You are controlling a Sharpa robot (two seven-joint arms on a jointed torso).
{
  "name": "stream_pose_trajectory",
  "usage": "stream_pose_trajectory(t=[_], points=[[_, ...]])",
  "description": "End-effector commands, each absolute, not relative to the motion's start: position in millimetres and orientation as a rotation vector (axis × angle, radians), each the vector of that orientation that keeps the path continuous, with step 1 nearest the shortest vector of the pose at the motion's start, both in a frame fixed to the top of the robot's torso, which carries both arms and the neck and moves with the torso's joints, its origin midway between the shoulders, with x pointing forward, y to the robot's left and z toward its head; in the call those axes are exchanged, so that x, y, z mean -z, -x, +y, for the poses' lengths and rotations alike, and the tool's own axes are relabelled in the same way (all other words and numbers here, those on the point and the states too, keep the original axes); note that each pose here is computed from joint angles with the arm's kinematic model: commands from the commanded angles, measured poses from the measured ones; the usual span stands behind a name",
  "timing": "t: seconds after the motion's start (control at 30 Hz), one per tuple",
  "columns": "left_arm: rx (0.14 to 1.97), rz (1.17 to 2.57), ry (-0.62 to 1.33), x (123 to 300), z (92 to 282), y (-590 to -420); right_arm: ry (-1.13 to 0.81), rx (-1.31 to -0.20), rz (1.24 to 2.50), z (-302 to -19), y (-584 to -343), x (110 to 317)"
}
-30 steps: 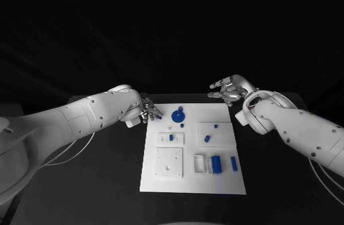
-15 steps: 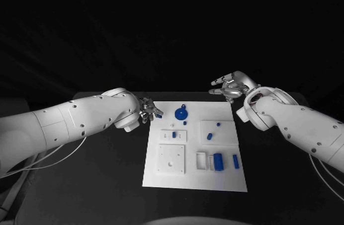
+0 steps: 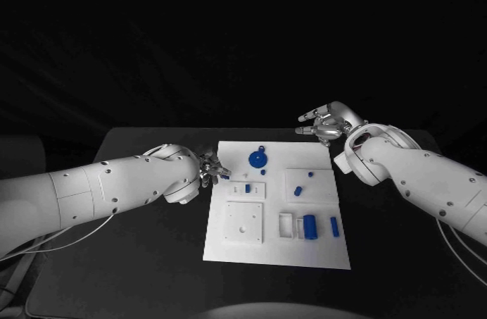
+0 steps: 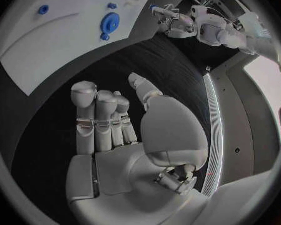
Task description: Assemble the parts on the task board
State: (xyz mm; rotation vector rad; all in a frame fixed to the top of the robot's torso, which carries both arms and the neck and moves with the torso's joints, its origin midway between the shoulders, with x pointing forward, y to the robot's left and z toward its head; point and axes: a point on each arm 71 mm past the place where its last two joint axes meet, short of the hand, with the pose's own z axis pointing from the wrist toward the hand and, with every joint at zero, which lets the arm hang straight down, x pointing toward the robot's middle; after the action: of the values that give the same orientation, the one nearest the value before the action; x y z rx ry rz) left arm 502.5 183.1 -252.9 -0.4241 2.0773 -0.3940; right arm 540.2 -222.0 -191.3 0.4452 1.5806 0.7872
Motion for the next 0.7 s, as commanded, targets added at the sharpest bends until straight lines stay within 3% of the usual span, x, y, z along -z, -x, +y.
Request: stream_pose_trajectory(t=[0.03,0.7], points=[[0.391,2.037,0.411,253.0,179.5,-501.5,-0.433,-0.797,1.591,-219.8,-539.5,192.2],[0.405,2.070,0.336,267.6,162.8,-491.7,-0.431,-0.805,1.594,-216.8,-539.2,193.1]])
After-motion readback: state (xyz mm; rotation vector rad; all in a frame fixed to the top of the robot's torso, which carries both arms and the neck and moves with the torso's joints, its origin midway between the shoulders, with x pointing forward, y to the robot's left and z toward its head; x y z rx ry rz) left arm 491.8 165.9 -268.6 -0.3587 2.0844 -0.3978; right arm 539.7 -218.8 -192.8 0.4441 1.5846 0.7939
